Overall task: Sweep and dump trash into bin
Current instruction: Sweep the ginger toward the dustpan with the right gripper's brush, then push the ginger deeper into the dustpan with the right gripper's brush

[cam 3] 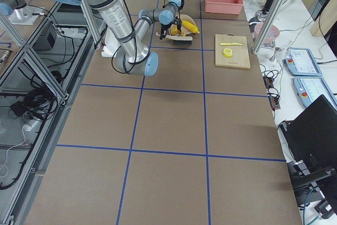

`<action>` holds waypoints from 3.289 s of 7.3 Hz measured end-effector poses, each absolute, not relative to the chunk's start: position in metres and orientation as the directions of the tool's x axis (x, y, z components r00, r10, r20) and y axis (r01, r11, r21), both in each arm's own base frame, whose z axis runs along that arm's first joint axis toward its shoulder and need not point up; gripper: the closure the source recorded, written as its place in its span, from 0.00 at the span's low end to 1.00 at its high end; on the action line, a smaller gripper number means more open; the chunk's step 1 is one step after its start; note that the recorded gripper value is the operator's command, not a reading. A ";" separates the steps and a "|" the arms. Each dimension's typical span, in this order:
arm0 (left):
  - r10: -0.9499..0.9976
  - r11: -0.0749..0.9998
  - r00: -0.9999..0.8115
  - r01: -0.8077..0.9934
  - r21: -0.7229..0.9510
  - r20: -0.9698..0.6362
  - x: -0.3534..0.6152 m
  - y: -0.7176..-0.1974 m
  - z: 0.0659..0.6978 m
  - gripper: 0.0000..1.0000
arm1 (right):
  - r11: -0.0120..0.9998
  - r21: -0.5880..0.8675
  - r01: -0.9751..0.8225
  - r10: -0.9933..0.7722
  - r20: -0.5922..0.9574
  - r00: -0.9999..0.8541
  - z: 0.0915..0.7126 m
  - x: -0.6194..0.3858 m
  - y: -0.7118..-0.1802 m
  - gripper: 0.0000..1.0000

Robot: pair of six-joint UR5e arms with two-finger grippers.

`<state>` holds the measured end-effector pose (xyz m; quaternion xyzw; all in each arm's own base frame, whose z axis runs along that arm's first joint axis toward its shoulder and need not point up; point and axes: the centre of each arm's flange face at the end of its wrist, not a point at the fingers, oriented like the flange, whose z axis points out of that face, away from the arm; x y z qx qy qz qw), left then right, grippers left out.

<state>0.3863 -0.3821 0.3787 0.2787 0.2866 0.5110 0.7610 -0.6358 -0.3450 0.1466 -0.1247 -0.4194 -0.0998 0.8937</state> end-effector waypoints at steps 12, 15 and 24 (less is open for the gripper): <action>0.937 0.322 0.315 -0.616 0.719 -0.150 0.383 -0.380 0.378 1.00 | 0.948 -0.101 0.302 -0.102 0.802 0.588 0.103 -0.635 -0.381 1.00; 0.937 0.323 0.315 -0.617 0.718 -0.151 0.383 -0.380 0.379 1.00 | 0.943 -0.074 0.325 -0.156 0.764 0.626 0.141 -0.628 -0.394 1.00; 0.938 0.317 0.314 -0.598 0.736 -0.149 0.382 -0.380 0.375 1.00 | 0.932 -0.089 0.352 -0.157 0.775 0.612 0.076 -0.678 -0.333 1.00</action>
